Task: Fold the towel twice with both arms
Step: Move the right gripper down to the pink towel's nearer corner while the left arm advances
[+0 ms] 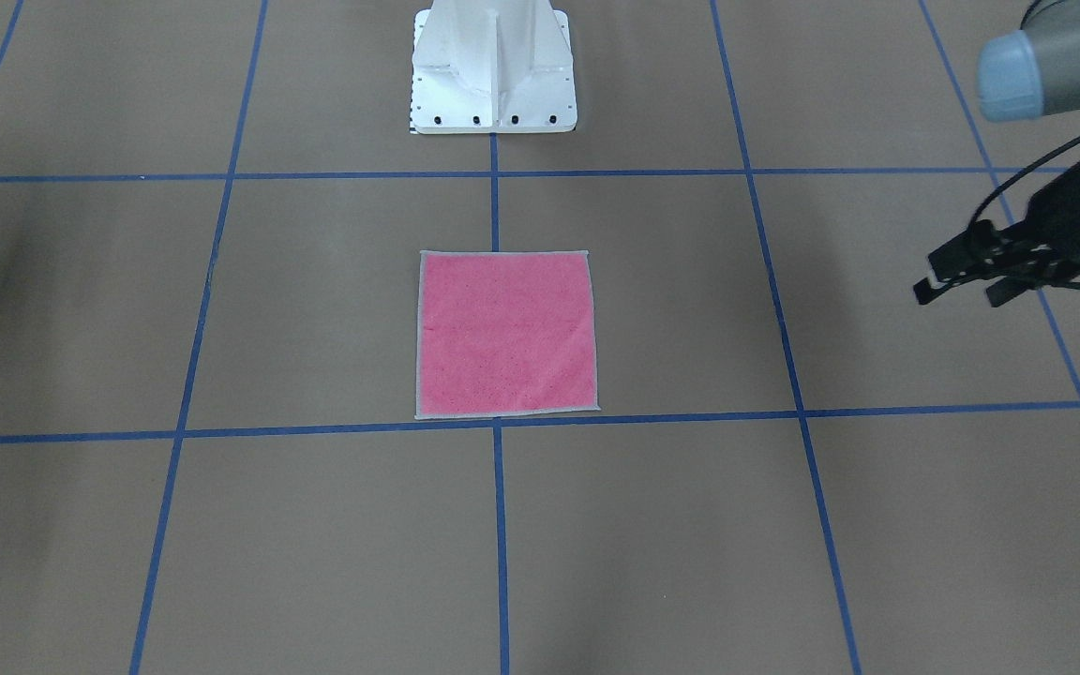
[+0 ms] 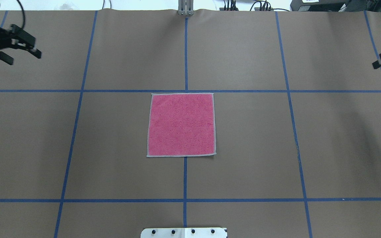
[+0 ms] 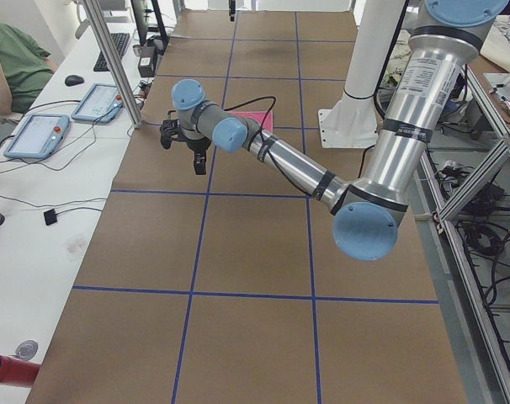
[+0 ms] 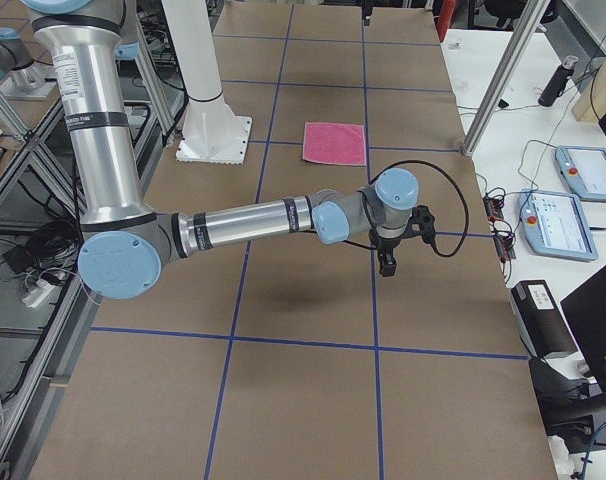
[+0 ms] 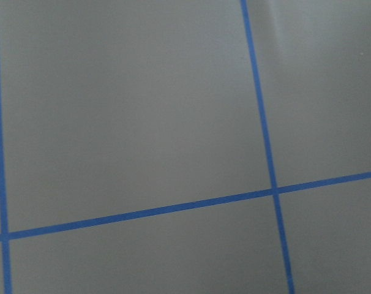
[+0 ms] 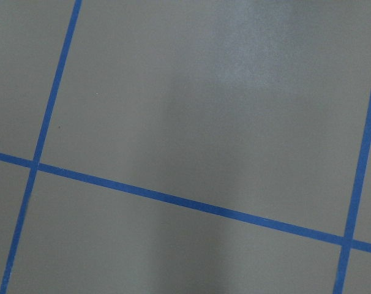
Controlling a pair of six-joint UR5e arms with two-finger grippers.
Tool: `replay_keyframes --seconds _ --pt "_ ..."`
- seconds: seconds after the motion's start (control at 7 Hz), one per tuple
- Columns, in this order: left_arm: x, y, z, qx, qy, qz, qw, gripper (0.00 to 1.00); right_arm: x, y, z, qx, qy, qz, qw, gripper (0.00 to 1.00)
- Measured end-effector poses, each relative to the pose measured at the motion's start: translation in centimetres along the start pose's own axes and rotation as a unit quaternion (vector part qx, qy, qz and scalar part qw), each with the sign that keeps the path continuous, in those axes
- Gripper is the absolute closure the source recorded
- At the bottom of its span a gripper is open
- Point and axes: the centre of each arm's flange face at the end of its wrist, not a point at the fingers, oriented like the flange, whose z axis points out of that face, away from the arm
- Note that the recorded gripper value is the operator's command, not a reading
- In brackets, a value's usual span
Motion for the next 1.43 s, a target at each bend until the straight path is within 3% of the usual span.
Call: replay_keyframes --seconds 0.14,0.29,0.43,0.71,1.0,1.29,1.43 --pt "4.5 1.1 2.3 -0.003 -0.005 -0.027 0.9996 0.0 -6.3 -1.2 2.5 -0.001 0.004 0.031 0.9995 0.0" --pt "8.0 2.4 4.4 -0.001 -0.012 -0.043 0.999 0.0 -12.6 -1.1 5.6 -0.003 0.004 0.035 0.9994 0.0" --pt "10.2 3.7 6.2 0.001 -0.012 -0.053 0.9985 0.0 -18.1 -0.2 8.2 0.0 -0.007 0.035 0.9994 0.0" --pt "12.8 6.0 9.4 0.012 -0.004 -0.069 0.9975 0.0 -29.0 2.3 11.1 -0.004 -0.053 0.087 0.9948 0.01" --pt "13.8 7.4 11.2 0.021 -0.004 -0.078 0.9967 0.0 -37.5 5.7 12.9 -0.028 -0.081 0.155 0.9843 0.04" --pt "13.8 7.6 11.6 0.023 -0.004 -0.08 0.9965 0.0 -43.5 9.1 15.0 -0.047 -0.087 0.224 0.9696 0.04" --pt "13.8 7.6 11.6 0.023 -0.004 -0.081 0.9965 0.0 -45.3 10.7 16.2 -0.049 -0.083 0.237 0.9668 0.05"
